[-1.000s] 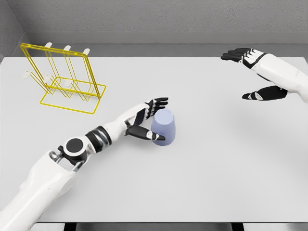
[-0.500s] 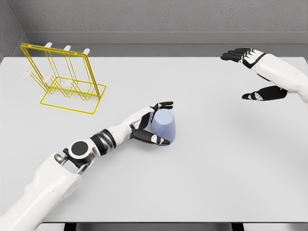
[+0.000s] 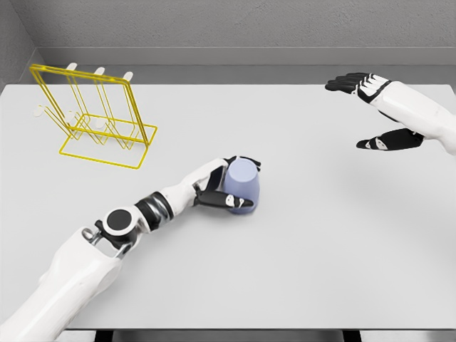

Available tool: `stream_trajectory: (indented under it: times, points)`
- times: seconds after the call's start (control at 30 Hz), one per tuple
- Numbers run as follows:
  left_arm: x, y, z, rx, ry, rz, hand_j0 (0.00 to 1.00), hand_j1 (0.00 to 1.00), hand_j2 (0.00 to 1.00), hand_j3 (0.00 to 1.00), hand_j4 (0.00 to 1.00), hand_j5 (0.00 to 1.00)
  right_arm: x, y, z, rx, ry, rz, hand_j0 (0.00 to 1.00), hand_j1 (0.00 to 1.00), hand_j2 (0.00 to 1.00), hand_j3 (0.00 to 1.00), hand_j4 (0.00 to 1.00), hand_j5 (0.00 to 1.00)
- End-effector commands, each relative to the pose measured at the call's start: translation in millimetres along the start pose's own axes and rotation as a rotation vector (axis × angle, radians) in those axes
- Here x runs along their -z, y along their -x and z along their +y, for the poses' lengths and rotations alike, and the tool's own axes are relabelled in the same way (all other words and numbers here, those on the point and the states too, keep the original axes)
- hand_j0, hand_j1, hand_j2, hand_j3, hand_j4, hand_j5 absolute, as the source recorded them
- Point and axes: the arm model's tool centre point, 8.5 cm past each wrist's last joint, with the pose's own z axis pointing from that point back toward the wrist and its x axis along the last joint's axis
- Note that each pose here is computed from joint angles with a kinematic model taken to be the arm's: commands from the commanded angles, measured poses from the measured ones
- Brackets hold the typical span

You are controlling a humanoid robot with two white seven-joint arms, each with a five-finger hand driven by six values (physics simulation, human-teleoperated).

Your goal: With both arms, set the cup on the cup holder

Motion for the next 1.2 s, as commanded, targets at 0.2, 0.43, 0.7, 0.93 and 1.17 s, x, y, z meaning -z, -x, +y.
stream_trajectory:
  times: [0.2, 0.43, 0.7, 0.93, 1.17]
  points:
    - [-4.0, -22.9, 6.2, 0.007, -0.017, -0.067, 0.66, 0.66, 0.66, 0.66, 0.66, 0.66, 2.4, -1.2, 1.3, 0.012, 0.011, -0.007, 1.00, 1.00, 1.00, 1.00, 1.00, 1.00]
    - [-17.6, -43.3, 9.0, 0.018, -0.034, -0.133, 0.66, 0.66, 0.66, 0.66, 0.66, 0.66, 2.0, -0.7, 2.1, 0.014, 0.010, -0.005, 1.00, 1.00, 1.00, 1.00, 1.00, 1.00]
    - [-54.3, -62.2, 15.0, 0.078, -0.054, -0.172, 0.66, 0.66, 0.66, 0.66, 0.66, 0.66, 2.3, -1.5, 1.7, 0.012, 0.010, -0.007, 1.00, 1.00, 1.00, 1.00, 1.00, 1.00]
    - [-75.1, -77.7, 37.2, 0.121, -0.094, -0.186, 0.66, 0.66, 0.66, 0.66, 0.66, 0.66, 2.1, -1.1, 1.9, 0.013, 0.010, -0.006, 1.00, 1.00, 1.00, 1.00, 1.00, 1.00]
    - [-96.8, -87.6, 59.8, 0.147, -0.129, -0.185, 0.67, 0.67, 0.67, 0.67, 0.67, 0.67, 2.1, -1.1, 1.9, 0.013, 0.010, -0.006, 1.00, 1.00, 1.00, 1.00, 1.00, 1.00]
